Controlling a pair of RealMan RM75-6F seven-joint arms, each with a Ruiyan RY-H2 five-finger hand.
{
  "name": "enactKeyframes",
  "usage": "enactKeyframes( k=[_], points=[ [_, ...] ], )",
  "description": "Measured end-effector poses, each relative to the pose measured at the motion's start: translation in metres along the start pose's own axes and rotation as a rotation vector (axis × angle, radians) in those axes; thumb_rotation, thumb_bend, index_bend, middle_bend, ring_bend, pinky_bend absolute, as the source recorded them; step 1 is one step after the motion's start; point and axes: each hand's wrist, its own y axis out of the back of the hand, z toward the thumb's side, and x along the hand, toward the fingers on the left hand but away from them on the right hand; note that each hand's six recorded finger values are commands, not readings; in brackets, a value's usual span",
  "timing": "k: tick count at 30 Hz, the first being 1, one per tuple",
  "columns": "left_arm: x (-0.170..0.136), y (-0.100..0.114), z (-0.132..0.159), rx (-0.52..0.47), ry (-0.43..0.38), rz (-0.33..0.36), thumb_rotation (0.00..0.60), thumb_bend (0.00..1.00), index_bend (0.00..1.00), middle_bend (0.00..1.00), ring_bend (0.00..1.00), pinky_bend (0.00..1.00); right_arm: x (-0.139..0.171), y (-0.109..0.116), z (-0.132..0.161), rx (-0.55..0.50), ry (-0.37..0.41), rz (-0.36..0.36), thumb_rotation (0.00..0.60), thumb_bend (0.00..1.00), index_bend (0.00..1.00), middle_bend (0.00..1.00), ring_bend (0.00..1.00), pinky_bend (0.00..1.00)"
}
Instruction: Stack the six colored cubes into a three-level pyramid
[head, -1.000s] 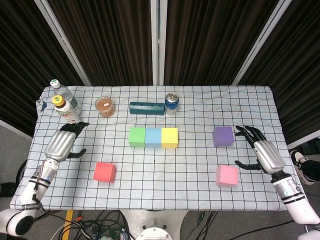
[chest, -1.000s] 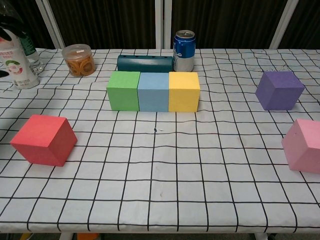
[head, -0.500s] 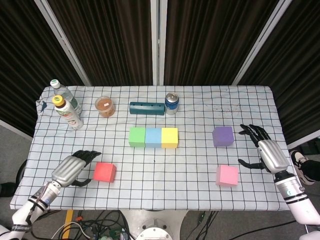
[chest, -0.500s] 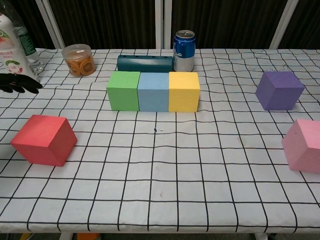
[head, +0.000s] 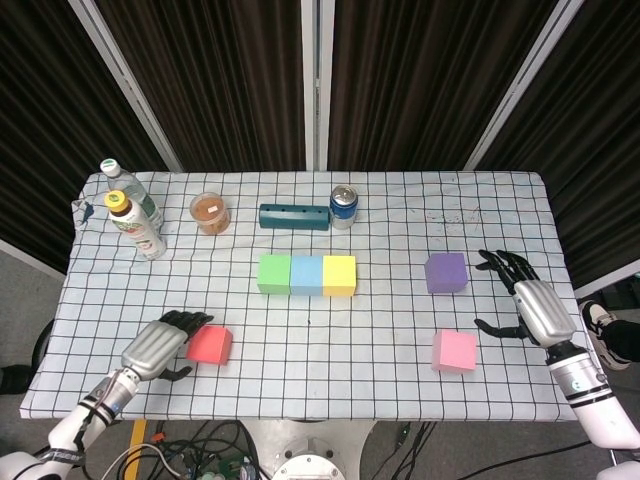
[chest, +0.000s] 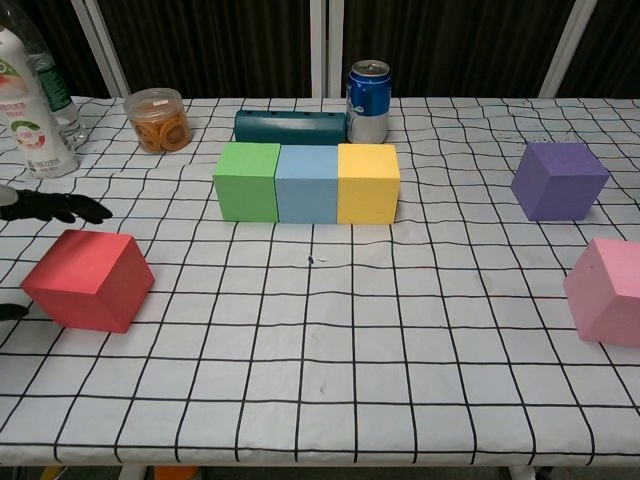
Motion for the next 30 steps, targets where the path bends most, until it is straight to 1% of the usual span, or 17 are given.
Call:
enactKeyframes(
  k=[3,5,6,9,10,12,13,15,17,20,24,27,30],
  points=[
    [0.007,-0.005,0.003,0.009,0.000,0.011,0.600,0.23,0.18,0.16,0.12,0.15,0.000,0.000,-0.001,0.000,-0.003,-0.002,0.600,0.13,0.00,0.22,0.00,0.00],
    [0.010,-0.007,0.005,0.014,0.001,0.024,0.600,0.23,0.24,0.23,0.18,0.15,0.000,0.001,-0.001,0.002,-0.008,-0.002,0.600,0.13,0.00,0.22,0.00,0.00],
    [0.012,-0.007,0.005,0.014,0.005,0.034,0.600,0.23,0.28,0.27,0.23,0.18,0.000,0.001,-0.002,0.003,-0.010,-0.001,0.600,0.13,0.00,0.22,0.00,0.00],
    [0.014,-0.007,0.007,-0.002,0.011,0.062,0.600,0.23,0.34,0.34,0.30,0.26,0.001,0.002,-0.002,0.000,-0.015,-0.001,0.600,0.13,0.00,0.22,0.00,0.00],
    [0.015,-0.006,0.007,-0.006,0.013,0.072,0.600,0.23,0.37,0.39,0.34,0.29,0.001,0.002,-0.002,-0.001,-0.015,-0.003,0.600,0.13,0.00,0.22,0.00,0.00],
    [0.016,-0.003,0.008,-0.023,0.017,0.100,0.600,0.22,0.40,0.45,0.39,0.35,0.002,0.003,-0.002,-0.005,-0.015,-0.006,0.600,0.13,0.00,0.22,0.00,0.00],
    [0.017,-0.001,0.008,-0.033,0.018,0.113,0.600,0.22,0.40,0.45,0.40,0.38,0.002,0.003,-0.003,-0.004,-0.015,-0.007,0.600,0.13,0.00,0.22,0.00,0.00],
    [0.018,0.005,0.008,-0.061,0.017,0.140,0.600,0.22,0.40,0.45,0.40,0.40,0.003,0.004,-0.003,-0.006,-0.016,-0.009,0.600,0.13,0.00,0.22,0.00,0.00],
    [0.019,0.014,0.007,-0.086,0.016,0.170,0.600,0.22,0.40,0.45,0.40,0.40,0.003,0.004,-0.003,-0.007,-0.015,-0.012,0.600,0.13,0.00,0.22,0.00,0.00],
    [0.022,0.034,0.003,-0.123,0.019,0.217,0.600,0.22,0.40,0.45,0.40,0.40,0.004,0.005,-0.004,-0.008,-0.014,-0.018,0.600,0.13,0.00,0.22,0.00,0.00],
    [0.030,0.072,0.000,-0.160,0.014,0.286,0.600,0.22,0.38,0.43,0.40,0.39,0.005,0.007,-0.004,-0.015,-0.014,-0.031,0.600,0.13,0.00,0.22,0.00,0.00],
    [0.038,0.095,0.000,-0.172,0.010,0.294,0.600,0.22,0.35,0.41,0.40,0.38,0.007,0.009,-0.004,-0.016,-0.013,-0.039,0.600,0.13,0.00,0.22,0.00,0.00],
    [0.050,0.113,0.004,-0.176,0.003,0.269,0.600,0.22,0.32,0.39,0.38,0.36,0.009,0.011,-0.005,-0.014,-0.014,-0.046,0.600,0.13,0.00,0.22,0.00,0.00]
  ],
)
